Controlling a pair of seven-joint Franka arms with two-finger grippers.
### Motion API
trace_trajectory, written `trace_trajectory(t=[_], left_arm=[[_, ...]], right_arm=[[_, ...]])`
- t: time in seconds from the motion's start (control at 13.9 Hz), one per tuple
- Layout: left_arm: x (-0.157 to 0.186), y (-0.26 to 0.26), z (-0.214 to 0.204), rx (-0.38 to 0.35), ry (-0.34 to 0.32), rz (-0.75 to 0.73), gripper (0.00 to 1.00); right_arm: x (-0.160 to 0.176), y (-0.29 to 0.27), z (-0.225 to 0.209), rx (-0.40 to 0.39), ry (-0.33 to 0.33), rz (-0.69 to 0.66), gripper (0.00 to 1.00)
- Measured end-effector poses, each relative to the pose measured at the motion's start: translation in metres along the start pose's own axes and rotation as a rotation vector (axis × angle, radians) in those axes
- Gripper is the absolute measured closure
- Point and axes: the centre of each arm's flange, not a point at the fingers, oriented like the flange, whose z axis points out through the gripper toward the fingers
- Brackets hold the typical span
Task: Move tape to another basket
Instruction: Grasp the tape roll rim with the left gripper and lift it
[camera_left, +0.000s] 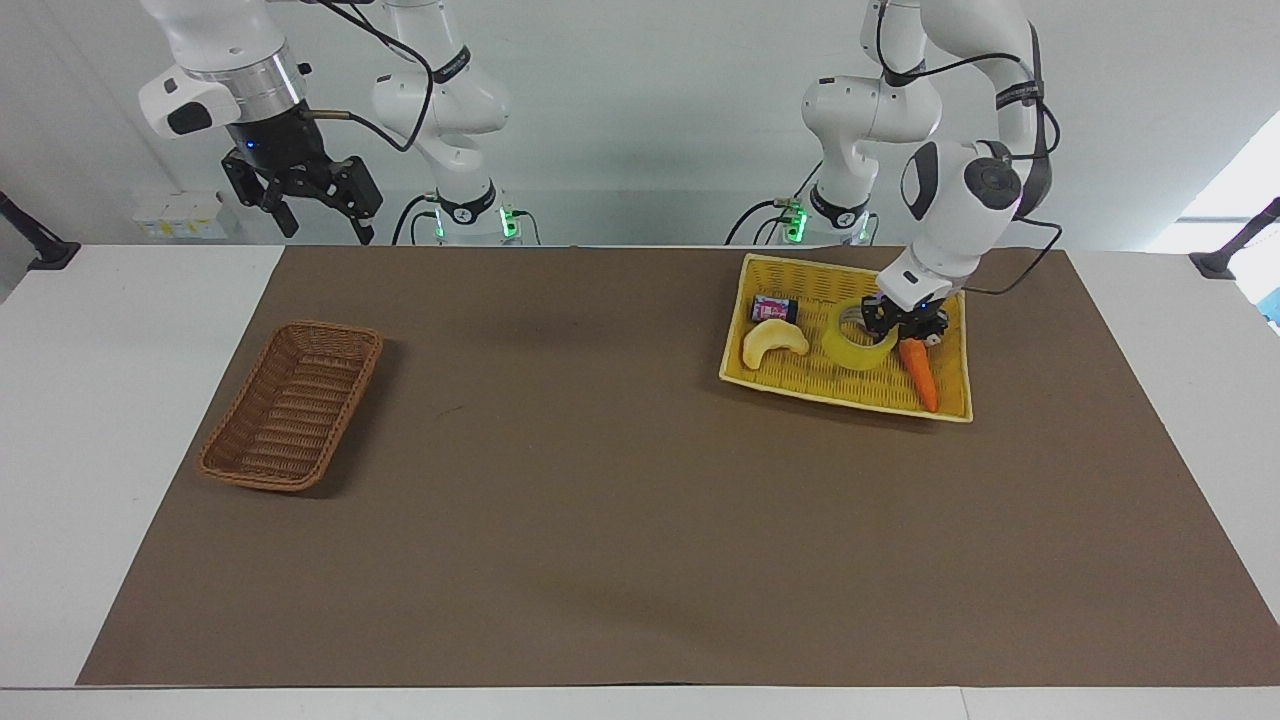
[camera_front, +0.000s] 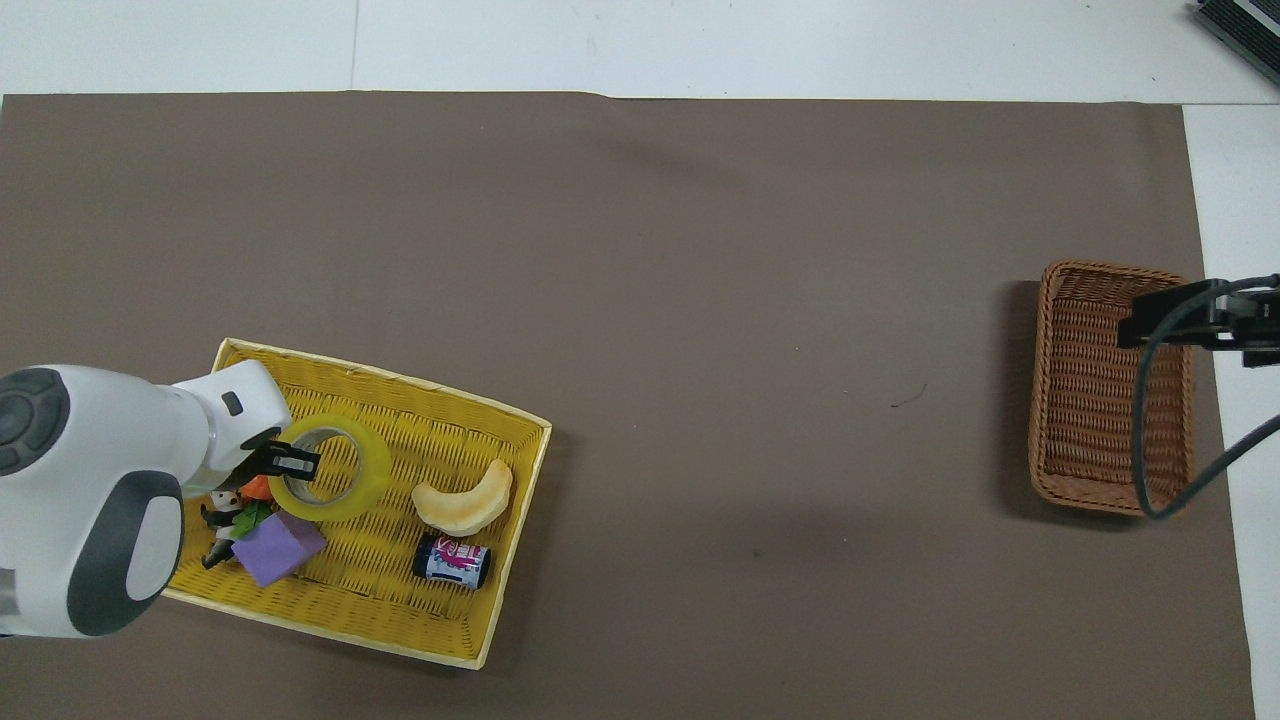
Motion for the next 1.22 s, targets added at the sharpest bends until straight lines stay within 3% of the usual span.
trace_trajectory(t=[0.22,0.43,0.72,0.93,1.22], left_arm=[[0.026,0.025,-0.059,0.001,0.048,-0.124,0.78],[0.056,0.083,-0.082,-0.021,0.093,-0.247,0.78],[0.075,0.133,-0.085,-0.189,0.070,-0.319,0.78],[0.072,0.169,-0.088,-0.228,0.059,-0.276,0.78],[0.064,0.218,-0.095,-0.355,0.022,-0.278,0.78]], right_arm=[[0.001,0.008,0.000,0.001,0.000,0.014,0.00],[0.002,0.012,0.000,0.001,0.000,0.022,0.00],[0.003,0.020,0.000,0.001,0.000,0.037,0.00],[0.004,0.027,0.000,0.003,-0.001,0.048,0.00],[0.005,0.037,0.000,0.005,-0.001,0.066,0.00]])
